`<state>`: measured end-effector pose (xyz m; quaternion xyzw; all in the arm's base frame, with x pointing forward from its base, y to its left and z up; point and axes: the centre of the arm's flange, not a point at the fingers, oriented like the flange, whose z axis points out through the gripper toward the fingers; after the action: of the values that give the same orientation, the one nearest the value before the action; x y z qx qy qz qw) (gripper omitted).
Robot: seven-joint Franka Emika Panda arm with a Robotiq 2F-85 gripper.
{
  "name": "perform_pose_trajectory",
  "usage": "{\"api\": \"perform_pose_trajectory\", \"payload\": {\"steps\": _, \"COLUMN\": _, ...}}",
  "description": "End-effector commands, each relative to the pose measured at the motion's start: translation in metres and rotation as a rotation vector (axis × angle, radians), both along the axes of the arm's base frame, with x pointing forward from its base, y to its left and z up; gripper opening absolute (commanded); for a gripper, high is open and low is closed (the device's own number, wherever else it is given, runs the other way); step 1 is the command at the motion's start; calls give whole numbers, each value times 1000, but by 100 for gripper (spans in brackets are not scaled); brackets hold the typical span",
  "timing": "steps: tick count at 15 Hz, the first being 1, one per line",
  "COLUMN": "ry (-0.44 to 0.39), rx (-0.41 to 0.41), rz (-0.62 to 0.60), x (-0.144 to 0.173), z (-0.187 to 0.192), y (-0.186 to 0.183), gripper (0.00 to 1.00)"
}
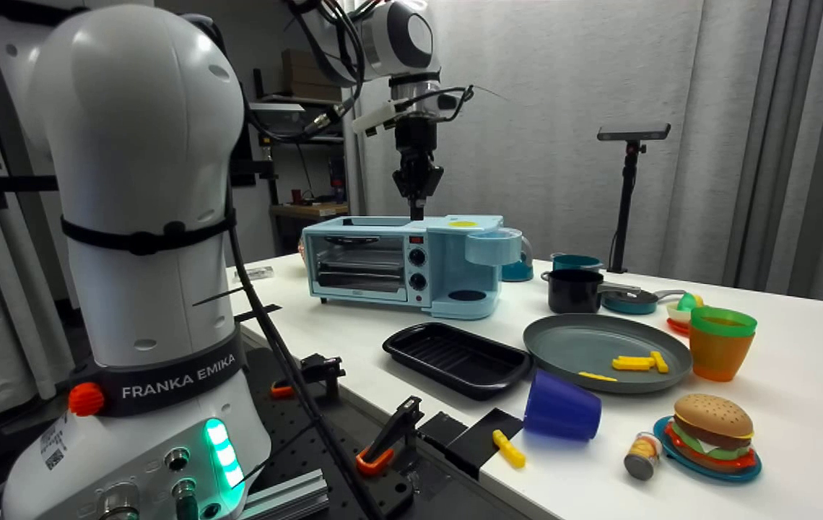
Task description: Press the red switch on the right side of the breakfast station
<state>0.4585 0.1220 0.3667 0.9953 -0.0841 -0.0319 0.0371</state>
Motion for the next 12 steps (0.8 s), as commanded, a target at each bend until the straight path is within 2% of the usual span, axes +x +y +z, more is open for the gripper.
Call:
{"api": "perform_pose_trajectory", "payload": {"steps": 1, "ry": -21, "rx": 97, "rz": 1, "x": -6, "z": -1, "y": 12, "gripper": 0}}
{"api": "perform_pose_trajectory", "payload": {"steps": 5, "ry": -31, "rx": 146, "rz": 47, "x": -8, "z": -15, "y": 23, "gripper": 0}}
{"api": "perform_pose_trajectory", "payload": {"steps": 12, "ry": -94, "rx": 189, "rz": 175, "x": -5, "z": -40, "y": 45, "gripper": 0}}
